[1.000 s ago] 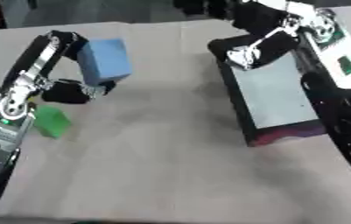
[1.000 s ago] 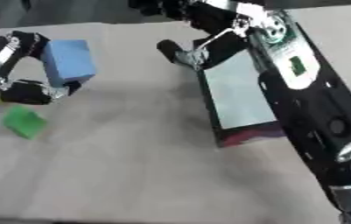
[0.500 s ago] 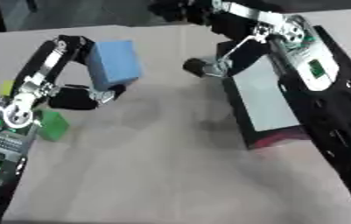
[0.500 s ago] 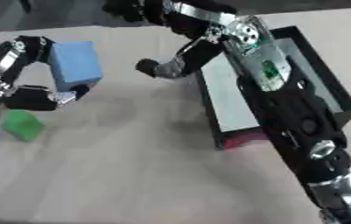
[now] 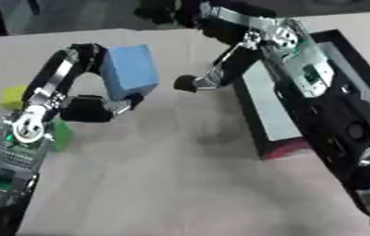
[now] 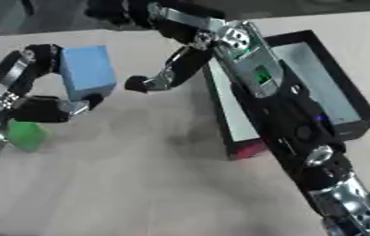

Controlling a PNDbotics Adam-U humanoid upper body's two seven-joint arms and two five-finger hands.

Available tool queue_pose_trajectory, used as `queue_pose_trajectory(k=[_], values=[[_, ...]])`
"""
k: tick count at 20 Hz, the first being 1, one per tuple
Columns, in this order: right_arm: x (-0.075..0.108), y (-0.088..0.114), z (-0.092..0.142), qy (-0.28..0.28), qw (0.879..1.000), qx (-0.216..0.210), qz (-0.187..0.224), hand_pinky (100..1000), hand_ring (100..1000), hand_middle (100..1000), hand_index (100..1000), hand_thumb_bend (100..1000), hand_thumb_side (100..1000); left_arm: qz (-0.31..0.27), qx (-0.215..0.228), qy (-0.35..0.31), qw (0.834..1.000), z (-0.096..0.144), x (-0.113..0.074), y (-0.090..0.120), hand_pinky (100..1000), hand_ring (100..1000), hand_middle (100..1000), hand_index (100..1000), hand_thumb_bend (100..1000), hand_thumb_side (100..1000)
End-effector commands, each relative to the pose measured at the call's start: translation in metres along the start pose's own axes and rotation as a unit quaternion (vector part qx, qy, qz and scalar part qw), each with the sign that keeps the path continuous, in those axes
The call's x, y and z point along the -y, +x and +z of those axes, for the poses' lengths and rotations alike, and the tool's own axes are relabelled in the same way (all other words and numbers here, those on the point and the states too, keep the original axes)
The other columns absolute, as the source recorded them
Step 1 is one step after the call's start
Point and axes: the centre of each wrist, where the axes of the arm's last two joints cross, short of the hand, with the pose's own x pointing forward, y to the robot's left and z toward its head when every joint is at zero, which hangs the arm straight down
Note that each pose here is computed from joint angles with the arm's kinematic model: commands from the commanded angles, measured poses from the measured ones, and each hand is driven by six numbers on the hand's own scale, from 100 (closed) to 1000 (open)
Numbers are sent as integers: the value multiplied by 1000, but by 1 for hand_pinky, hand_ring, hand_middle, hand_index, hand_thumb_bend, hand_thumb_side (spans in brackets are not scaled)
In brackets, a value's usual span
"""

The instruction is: Pick up the objects with one hand, pass them to the other hand, and then place them into the box on the other side of the table.

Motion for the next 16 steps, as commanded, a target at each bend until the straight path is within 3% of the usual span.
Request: queue_pose_trajectory(k=[1,16], values=[[6,3,-6,81,991,63,86,1000,1000,929,1000,390,100,13,11,4,1000,-1,-3,9,702,487,374,464,100,100],[-5,-12,-10,92,990,44,102,1000,1000,903,1000,397,100,49,34,2,998,-2,5,18,704,486,372,462,100,100]])
